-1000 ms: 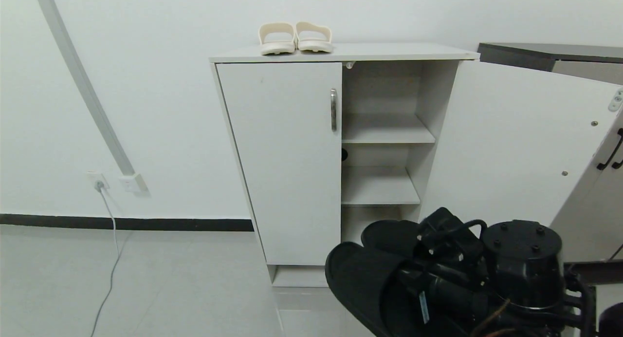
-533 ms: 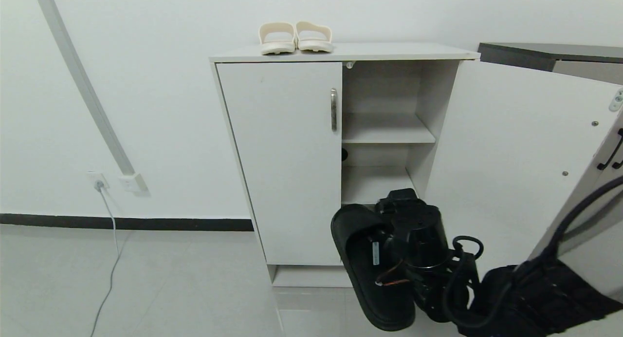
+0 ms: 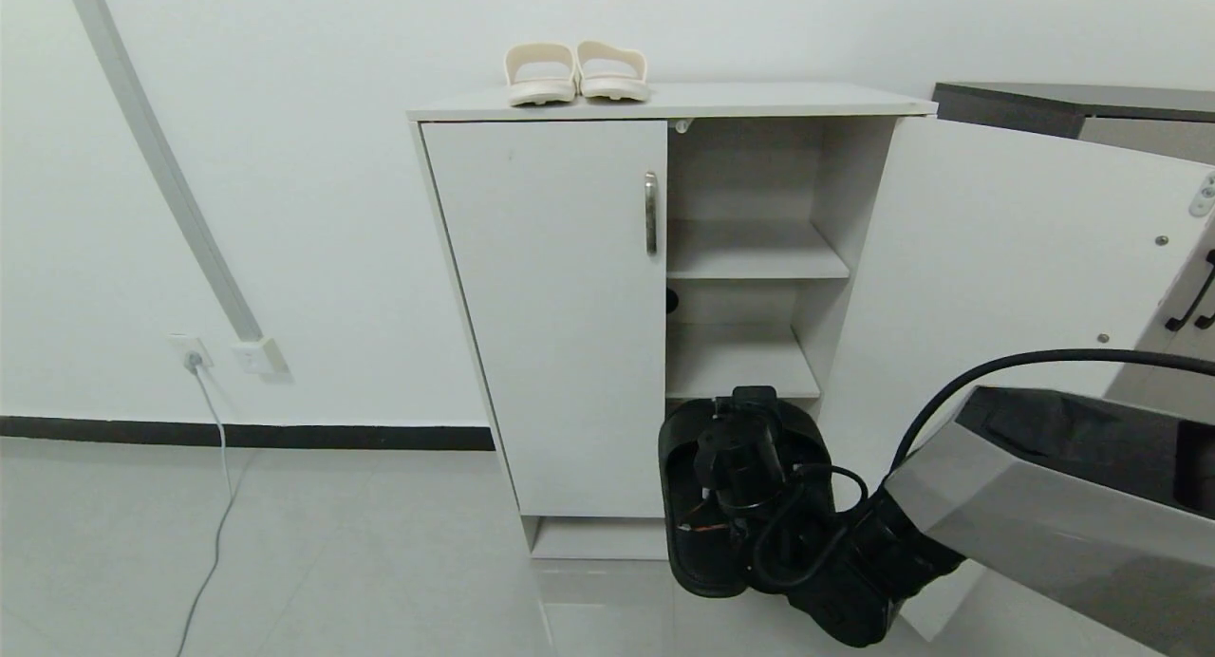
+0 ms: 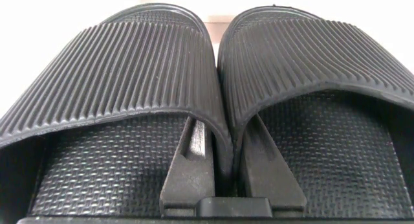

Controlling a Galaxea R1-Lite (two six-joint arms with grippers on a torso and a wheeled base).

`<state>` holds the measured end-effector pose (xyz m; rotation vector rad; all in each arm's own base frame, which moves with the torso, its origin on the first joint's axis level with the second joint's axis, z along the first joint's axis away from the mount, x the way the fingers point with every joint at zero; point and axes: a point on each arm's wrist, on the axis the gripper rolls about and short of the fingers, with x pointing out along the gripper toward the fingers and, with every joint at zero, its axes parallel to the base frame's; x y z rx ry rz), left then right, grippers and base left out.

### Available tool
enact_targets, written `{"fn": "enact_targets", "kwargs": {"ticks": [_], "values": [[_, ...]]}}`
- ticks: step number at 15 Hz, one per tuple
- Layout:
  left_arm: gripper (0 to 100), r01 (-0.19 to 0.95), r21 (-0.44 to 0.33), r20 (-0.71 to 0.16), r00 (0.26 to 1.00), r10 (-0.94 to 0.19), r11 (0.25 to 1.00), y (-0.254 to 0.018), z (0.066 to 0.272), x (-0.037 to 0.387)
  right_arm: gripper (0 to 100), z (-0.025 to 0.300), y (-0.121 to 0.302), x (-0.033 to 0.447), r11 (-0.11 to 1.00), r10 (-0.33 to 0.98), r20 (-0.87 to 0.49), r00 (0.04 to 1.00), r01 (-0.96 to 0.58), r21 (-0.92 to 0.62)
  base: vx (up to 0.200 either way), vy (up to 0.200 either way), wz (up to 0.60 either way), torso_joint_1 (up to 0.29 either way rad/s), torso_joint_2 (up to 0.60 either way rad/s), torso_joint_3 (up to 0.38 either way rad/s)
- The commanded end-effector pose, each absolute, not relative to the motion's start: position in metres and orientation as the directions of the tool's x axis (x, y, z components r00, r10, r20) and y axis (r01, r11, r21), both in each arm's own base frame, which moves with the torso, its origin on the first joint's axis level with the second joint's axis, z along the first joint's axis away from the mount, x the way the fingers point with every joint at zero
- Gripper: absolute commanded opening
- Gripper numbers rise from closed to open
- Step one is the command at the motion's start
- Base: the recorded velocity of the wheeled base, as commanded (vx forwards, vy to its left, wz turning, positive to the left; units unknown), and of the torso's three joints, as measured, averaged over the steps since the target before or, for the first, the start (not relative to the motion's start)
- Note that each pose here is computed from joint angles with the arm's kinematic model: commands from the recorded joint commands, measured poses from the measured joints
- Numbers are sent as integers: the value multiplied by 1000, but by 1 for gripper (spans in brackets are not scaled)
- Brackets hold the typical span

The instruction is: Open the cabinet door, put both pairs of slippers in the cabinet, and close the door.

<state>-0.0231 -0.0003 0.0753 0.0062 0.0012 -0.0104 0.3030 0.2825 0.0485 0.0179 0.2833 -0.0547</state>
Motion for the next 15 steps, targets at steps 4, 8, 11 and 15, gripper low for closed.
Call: {"fn": "enact_targets", "kwargs": {"ticks": [4,8,11,15], "values": [[0,9,5,-5,1000,-9,1000,0,75,-23,0,42,282,306,998,-61,-287,956,63,1,0,-200,0,4,0,2],[0,11,5,-5,1000,-11,1000,0,75,-23,0,38,281,307,997,-74,-291,954,75,-10,0,-50,0,1,2,1],[0,9,3,-5,1000,-9,1000,0,75,-23,0,32,280,309,997,-81,-298,951,79,-18,0,0,0,0,0,0],[0,9,5,-5,1000,-9,1000,0,75,-23,0,29,282,310,998,-68,-291,954,70,-2,0,0,0,0,0,0]]}}
